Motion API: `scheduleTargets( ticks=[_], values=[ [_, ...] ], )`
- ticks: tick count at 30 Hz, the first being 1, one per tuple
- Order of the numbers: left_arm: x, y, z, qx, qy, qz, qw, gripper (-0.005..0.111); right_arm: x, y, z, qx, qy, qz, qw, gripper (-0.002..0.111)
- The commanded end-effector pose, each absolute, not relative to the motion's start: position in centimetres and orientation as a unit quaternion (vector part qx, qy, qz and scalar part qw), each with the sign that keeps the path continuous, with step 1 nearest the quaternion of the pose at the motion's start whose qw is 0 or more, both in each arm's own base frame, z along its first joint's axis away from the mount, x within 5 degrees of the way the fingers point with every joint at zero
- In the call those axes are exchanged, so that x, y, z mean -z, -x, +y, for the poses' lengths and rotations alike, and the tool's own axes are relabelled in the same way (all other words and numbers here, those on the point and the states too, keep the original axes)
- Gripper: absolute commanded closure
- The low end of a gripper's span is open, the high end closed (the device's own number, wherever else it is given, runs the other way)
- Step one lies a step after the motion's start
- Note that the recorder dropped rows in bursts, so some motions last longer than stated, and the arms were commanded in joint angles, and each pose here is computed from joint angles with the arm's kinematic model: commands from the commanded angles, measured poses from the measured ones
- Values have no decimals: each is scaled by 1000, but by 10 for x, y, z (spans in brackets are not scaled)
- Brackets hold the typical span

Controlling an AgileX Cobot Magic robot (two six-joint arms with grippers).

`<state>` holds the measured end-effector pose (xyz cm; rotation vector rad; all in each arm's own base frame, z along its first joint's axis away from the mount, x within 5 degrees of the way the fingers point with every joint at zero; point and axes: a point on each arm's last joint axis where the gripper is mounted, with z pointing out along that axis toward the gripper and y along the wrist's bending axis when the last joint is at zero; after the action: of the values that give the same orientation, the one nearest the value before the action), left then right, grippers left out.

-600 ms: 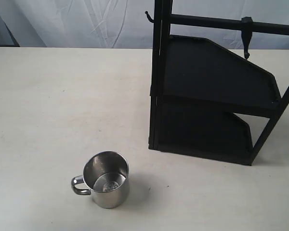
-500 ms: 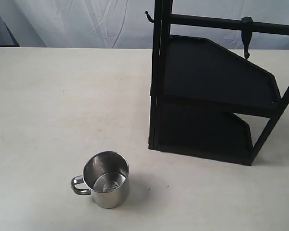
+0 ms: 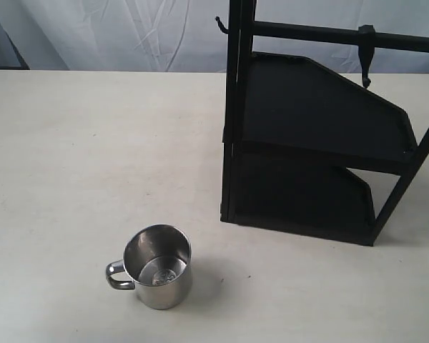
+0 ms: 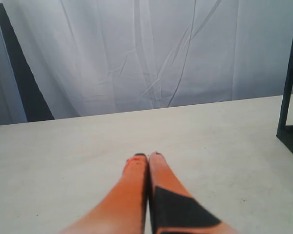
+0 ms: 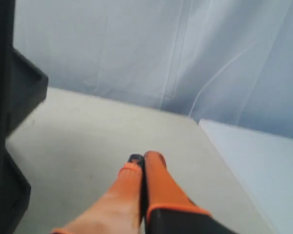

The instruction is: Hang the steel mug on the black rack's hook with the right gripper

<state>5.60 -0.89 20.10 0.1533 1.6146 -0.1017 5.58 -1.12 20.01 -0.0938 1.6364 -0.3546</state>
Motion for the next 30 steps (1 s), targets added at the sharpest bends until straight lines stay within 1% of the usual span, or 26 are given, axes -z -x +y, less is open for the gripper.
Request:
scheduleTargets(
  ticks=[1,10,11,13,15,18,19,20,21,22,24,26,30],
  values=[
    [-202,-56,-9,48,-69,718,691,105,-220,-55,-6,160,63,645,745,108],
    [-202,-56,-9,48,-69,718,691,105,-234,-52,-1,145,64,582,798,108],
    [-202,-56,-9,48,-69,718,691,105,-237,-51,-1,127,52,570,810,108],
    [-202,-56,-9,48,-69,718,691,105,-244,-48,-1,60,4,538,841,108],
    [-202,-56,-9,48,-69,718,691,105,-253,-43,0,-40,-54,482,873,108],
    [-202,-56,-9,48,-69,718,691,105,-266,-33,-4,-133,-110,394,903,108],
    [-202,-56,-9,48,-69,718,691,105,-268,-31,-6,-178,-139,372,900,108],
    [-202,-56,-9,48,-69,718,691,105,-268,-30,-10,-255,-189,343,884,108],
    [-202,-56,-9,48,-69,718,691,105,-267,-30,-13,-336,-238,319,854,108],
    [-202,-56,-9,48,-69,718,691,105,-265,-32,-13,-391,-272,317,820,108],
    [-202,-56,-9,48,-69,718,691,105,-259,-38,-10,-455,-303,335,767,108],
    [-202,-56,-9,48,-69,718,691,105,-255,-42,-3,-494,-305,365,728,109],
    [-202,-56,-9,48,-69,718,691,105,-249,-46,4,-481,-290,418,714,109]
  ],
)
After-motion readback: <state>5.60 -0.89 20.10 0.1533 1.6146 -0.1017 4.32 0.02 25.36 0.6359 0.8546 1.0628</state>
